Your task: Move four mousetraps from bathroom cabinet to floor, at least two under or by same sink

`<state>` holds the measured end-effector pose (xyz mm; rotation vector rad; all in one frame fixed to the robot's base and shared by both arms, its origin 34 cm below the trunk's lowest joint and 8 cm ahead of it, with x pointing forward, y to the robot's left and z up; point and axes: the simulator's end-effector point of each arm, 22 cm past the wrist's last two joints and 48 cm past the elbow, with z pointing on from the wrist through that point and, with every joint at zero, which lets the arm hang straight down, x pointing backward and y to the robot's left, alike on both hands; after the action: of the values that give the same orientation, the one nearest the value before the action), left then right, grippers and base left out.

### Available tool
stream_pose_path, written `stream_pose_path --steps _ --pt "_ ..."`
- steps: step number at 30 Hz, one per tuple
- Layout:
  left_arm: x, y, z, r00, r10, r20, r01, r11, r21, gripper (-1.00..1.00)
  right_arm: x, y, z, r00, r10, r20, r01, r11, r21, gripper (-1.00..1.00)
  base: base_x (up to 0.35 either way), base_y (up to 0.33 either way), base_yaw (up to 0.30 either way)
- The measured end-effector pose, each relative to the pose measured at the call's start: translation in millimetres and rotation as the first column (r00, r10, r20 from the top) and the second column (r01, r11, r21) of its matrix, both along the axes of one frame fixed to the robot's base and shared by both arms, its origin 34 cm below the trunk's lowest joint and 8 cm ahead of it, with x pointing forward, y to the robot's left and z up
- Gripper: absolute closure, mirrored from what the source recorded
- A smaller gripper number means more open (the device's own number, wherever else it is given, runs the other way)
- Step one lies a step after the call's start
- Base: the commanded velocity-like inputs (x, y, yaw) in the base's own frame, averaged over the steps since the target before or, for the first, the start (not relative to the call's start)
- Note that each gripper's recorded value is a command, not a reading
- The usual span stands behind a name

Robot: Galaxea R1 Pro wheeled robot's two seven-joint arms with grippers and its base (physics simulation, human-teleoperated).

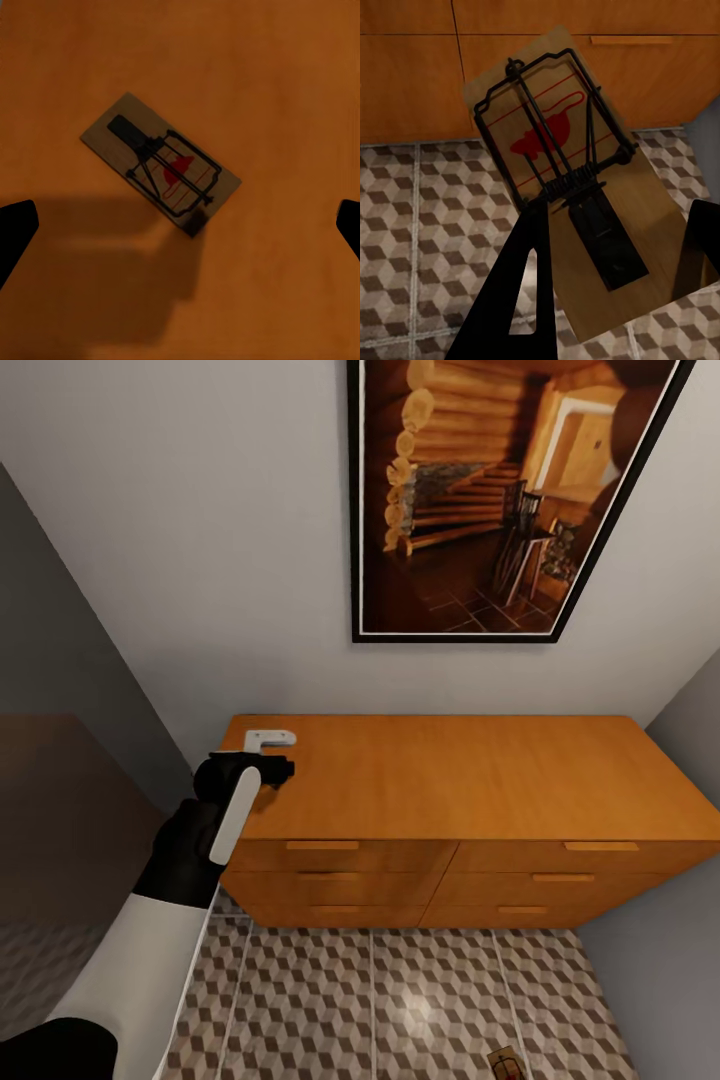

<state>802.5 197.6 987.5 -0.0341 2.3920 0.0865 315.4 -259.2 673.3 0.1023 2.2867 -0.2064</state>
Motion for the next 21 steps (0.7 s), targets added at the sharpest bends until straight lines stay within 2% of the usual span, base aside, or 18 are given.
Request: stream_pose_path --steps 11,21 --pt "5.0 1.1 -1.1 1.000 0.008 -0.014 -0.008 1.000 -0.008 -1.00 0.1 1.2 0.0 1.000 0.001 0.000 -0.001 1.000 0.002 1.00 0.000 0.000 0.000" --pt "38.1 8.1 9.1 0.998 0.035 -0.045 -0.036 0.999 -0.023 -1.00 0.1 1.5 0.0 1.000 0.002 0.000 -0.002 1.000 0.002 1.00 0.000 0.000 0.000"
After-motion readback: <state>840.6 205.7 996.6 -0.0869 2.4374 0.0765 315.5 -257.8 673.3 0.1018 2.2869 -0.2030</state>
